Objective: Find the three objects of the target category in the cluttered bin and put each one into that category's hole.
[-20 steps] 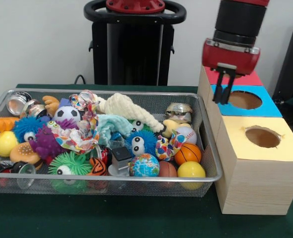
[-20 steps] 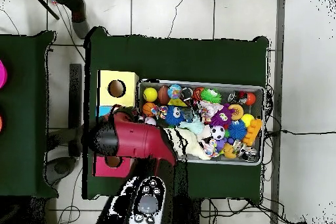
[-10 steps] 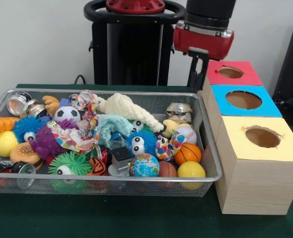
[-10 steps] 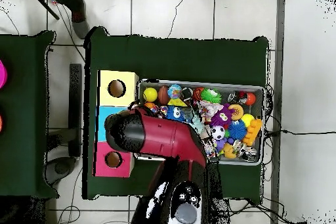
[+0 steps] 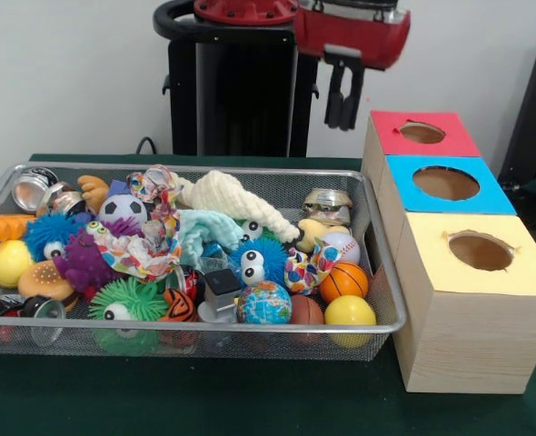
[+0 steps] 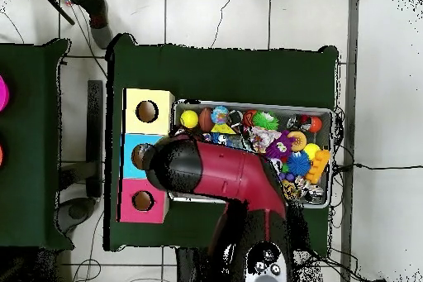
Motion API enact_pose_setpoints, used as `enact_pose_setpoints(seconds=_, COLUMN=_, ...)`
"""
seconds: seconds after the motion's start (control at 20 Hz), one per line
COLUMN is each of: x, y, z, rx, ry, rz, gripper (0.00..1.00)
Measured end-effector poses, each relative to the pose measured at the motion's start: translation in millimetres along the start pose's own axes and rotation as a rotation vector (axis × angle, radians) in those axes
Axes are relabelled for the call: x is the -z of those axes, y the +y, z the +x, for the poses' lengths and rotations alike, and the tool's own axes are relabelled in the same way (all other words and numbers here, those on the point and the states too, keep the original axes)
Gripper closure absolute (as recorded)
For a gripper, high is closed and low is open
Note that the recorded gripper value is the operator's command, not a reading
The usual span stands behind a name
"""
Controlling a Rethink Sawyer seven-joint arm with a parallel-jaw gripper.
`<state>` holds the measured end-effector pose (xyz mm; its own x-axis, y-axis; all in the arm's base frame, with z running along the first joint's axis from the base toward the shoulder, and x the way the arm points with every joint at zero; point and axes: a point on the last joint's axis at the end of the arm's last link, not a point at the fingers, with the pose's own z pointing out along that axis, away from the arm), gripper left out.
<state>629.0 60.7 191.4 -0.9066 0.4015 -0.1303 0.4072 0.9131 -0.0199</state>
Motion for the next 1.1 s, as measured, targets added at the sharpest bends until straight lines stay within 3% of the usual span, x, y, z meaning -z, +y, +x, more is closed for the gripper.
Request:
enact_pose_setpoints(seconds=0.2, x=18.3, y=-20.7, z=-9.7, rx=-0.032, ry=0.063, rz=-0.002, gripper=1.0)
enact_pose_setpoints(seconds=0.4, x=27.5, y=-43.5, z=-23.8, rx=-0.062, ry=0.092, rz=-0.005, gripper=1.0)
enact_pose_setpoints(seconds=0.65, x=29.7, y=-71.1, z=-45.9, rx=-0.09, ry=0.079, rz=-0.006, gripper=1.0)
enact_pose_setpoints(seconds=1.1, x=27.8, y=-76.4, z=-55.7, rx=-0.064, ry=0.066, rz=-0.009, gripper=1.0)
